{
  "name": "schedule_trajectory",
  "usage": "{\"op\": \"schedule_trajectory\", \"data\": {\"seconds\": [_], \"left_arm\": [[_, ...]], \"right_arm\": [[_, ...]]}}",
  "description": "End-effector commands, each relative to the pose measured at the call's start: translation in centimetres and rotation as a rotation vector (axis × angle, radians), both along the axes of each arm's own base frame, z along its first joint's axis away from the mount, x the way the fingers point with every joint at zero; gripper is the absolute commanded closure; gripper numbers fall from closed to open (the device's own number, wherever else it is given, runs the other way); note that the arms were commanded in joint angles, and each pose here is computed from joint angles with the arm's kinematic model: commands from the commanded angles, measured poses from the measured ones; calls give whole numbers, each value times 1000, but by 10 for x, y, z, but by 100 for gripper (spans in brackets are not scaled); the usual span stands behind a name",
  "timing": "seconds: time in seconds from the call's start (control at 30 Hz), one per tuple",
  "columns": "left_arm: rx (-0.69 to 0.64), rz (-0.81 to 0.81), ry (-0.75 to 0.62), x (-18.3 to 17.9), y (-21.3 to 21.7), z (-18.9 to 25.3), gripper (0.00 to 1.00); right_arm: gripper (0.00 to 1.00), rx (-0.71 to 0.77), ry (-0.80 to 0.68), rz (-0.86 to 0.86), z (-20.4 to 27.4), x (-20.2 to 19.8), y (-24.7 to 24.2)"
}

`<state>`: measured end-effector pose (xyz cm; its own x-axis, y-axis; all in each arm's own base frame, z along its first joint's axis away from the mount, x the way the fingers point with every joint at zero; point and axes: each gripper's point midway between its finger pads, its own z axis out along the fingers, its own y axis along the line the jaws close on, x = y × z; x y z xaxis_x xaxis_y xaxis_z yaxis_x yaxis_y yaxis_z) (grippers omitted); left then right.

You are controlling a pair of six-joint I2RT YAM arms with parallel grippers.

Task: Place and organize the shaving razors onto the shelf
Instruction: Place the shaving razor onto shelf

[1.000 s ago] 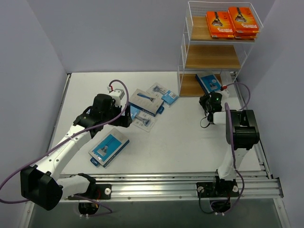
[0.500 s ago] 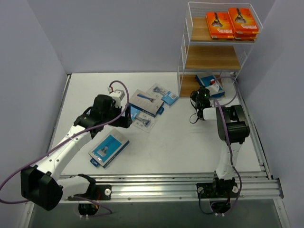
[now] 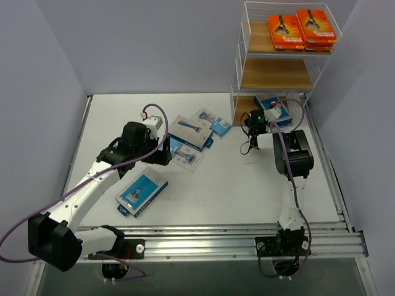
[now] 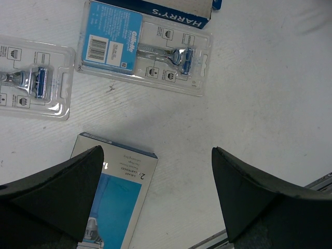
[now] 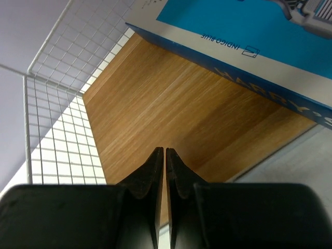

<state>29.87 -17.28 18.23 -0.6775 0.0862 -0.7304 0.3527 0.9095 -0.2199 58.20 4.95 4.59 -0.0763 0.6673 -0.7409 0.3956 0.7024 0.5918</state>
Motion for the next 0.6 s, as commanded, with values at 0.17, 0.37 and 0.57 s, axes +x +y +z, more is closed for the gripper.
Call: {"op": "schedule_trajectory", "data": {"seconds": [0.17, 0.37, 0.57], "left_arm": [[-26, -23, -55, 8, -8, 22, 6], [-27, -24, -50, 8, -8, 21, 6], [-27, -29, -43, 7, -9, 19, 6]], "right_arm": [[97, 110, -42, -111, 4, 24, -4], [96, 154, -37, -144, -7, 36, -5], [93, 171, -35, -197, -10, 47, -11]]}}
